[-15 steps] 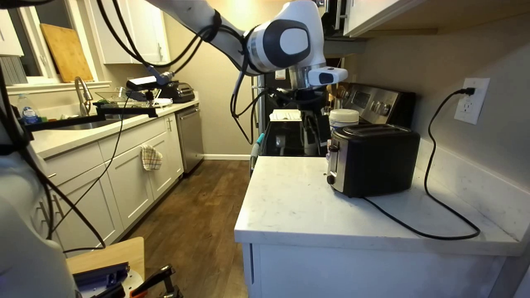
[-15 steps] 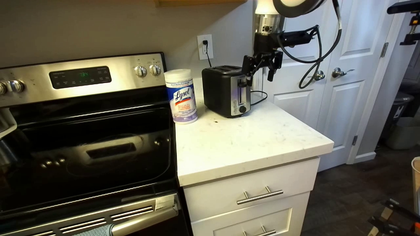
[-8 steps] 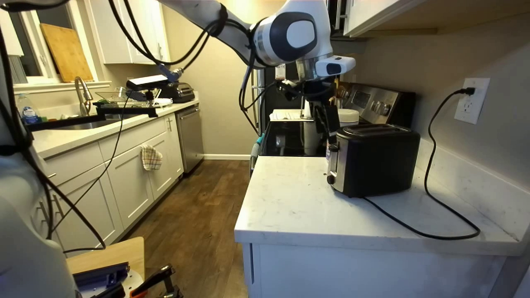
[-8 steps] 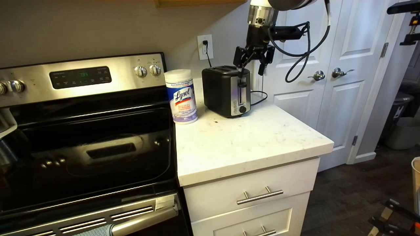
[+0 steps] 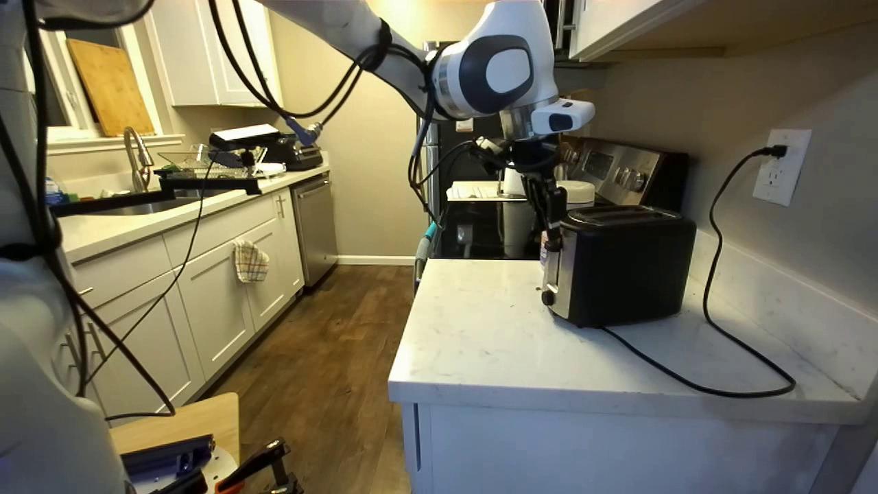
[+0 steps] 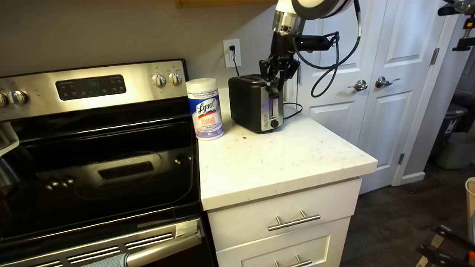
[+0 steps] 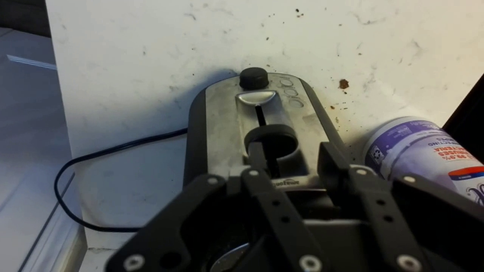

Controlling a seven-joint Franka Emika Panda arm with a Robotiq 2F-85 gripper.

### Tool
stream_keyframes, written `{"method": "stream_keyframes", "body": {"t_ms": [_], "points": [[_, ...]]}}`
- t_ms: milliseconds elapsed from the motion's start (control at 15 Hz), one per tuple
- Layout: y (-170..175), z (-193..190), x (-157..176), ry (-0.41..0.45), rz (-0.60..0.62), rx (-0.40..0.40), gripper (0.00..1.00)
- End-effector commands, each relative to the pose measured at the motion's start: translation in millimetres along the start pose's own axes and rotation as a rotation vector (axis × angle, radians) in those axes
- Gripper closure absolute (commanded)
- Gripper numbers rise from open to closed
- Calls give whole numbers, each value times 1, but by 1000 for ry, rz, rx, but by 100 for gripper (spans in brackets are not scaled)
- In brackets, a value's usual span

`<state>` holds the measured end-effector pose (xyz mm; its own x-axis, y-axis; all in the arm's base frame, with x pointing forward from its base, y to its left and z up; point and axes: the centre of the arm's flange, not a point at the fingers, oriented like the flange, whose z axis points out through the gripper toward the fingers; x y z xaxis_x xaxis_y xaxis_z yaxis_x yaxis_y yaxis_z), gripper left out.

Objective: Press down the toaster

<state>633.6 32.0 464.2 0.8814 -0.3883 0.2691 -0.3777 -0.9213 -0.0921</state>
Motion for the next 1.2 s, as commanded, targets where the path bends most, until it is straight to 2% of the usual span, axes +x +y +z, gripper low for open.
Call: {"method": "stream_keyframes", "body": {"t_ms": [0, 133, 200, 600, 1133], "points": [[-4, 0, 8, 13, 18, 23, 87], [-5, -1, 8, 15, 21, 18, 98], [-5, -1, 8, 17, 20, 17, 99], [-5, 0, 4, 7, 28, -41, 100], [-7, -1, -16, 44, 4, -97, 100]]}}
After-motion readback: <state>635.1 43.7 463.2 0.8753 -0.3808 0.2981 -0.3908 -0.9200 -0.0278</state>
